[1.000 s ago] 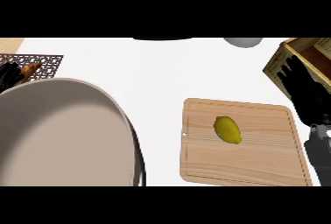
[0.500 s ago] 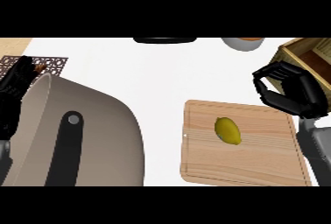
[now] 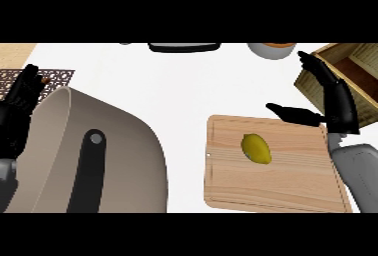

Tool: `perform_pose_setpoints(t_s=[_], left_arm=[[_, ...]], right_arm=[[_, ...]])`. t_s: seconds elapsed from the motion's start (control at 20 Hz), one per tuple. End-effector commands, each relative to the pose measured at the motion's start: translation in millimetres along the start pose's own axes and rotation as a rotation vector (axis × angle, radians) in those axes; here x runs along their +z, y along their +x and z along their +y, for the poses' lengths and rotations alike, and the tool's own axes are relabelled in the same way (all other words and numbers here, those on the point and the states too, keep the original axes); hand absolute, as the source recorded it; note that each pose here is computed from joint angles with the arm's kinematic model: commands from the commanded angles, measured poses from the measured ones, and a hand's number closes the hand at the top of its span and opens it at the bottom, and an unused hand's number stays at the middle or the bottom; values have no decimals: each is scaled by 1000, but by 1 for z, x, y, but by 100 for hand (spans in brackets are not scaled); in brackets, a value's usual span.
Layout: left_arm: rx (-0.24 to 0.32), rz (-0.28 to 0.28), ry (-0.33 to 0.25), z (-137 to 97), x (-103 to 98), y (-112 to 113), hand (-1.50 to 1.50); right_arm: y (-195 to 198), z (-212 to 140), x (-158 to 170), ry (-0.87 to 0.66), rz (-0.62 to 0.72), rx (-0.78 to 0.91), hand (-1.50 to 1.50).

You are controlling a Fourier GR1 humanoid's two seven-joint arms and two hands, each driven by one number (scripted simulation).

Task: Pick the lemon from the cutting board and place it in the basket

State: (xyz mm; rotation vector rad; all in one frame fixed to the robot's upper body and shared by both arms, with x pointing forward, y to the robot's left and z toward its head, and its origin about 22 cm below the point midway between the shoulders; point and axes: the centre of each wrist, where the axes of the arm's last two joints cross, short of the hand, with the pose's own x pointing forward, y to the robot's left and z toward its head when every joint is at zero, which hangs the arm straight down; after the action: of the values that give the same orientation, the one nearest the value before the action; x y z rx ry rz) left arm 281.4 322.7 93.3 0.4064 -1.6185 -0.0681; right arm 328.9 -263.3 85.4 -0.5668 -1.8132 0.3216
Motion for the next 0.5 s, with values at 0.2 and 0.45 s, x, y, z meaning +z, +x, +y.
perform_pose_setpoints(t_s=[0.2, 0.45], left_arm=[[70, 123, -36, -19, 8, -20, 0], [77, 137, -19, -18, 9, -21, 0]], right_arm=[[25, -38, -14, 332, 244, 429, -150], [61, -44, -8, 596, 331, 502, -150]])
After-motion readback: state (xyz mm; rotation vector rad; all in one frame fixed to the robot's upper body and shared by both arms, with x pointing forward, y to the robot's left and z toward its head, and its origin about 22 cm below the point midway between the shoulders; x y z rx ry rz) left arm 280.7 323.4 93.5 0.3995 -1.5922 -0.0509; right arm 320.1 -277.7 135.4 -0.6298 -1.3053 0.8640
